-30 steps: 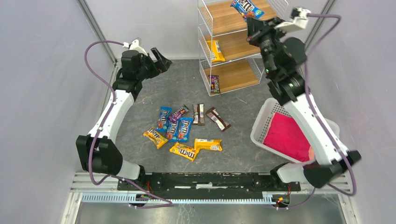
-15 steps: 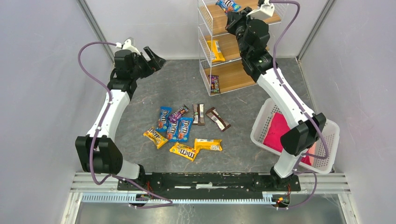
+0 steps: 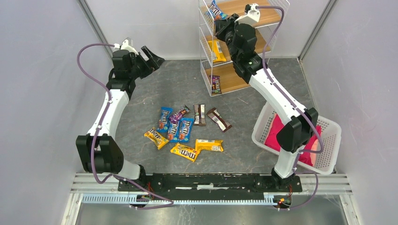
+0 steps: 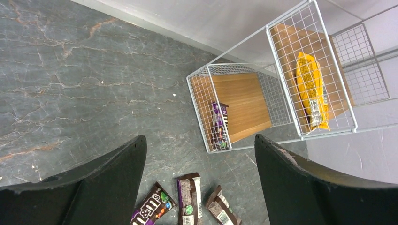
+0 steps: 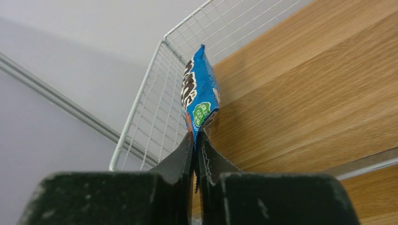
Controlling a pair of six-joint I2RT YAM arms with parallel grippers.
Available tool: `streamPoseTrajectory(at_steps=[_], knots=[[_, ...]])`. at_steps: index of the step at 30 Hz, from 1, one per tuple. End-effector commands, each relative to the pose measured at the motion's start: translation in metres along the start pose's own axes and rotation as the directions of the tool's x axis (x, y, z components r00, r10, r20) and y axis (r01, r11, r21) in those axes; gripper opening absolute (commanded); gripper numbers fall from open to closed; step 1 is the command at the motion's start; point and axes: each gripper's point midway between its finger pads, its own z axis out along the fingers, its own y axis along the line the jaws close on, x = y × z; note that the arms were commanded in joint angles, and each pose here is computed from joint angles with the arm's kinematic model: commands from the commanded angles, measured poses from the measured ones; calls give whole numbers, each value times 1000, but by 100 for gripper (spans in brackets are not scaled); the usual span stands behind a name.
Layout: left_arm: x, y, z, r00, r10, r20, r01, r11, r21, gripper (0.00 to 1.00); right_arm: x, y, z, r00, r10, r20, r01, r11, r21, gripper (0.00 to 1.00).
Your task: Place and organize the candy bags onto the shelf
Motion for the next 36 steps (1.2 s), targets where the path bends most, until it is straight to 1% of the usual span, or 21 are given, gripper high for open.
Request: streamPoseTrajectory(at_steps=[1, 6, 12, 16, 19, 26, 32, 36], knots=[[-15, -11, -1, 999, -24, 39, 22, 998, 52, 90, -20, 24, -10, 997, 51, 51, -49, 998, -45, 13], [-16, -10, 0, 999, -27, 38, 25, 998, 54, 90, -15, 25, -17, 997, 68, 30, -66, 996, -52, 17], [-15, -11, 0, 999, -28, 36, 26, 998, 59, 90, -21, 23, -25, 998, 46, 40, -44, 998, -51, 33], [-15, -11, -1, 999, -28, 37, 26, 998, 59, 90, -24, 23, -29, 999, 24, 34, -22, 998, -54, 36], [-15, -12, -1, 999, -27, 38, 25, 998, 60, 90, -25, 20, -36, 999, 12, 34, -10, 999, -47, 41], [-15, -11, 0, 999, -29, 34, 27, 998, 62, 90, -31, 16, -49, 999, -5, 36, 7, 998, -57, 57], [-14, -11, 0, 999, -29, 34, 27, 998, 61, 90, -36, 15, -58, 1000, -18, 20, 19, 998, -61, 60], [-15, -12, 0, 999, -29, 35, 27, 998, 62, 90, -40, 3, -65, 999, -26, 41, 28, 999, -37, 60]])
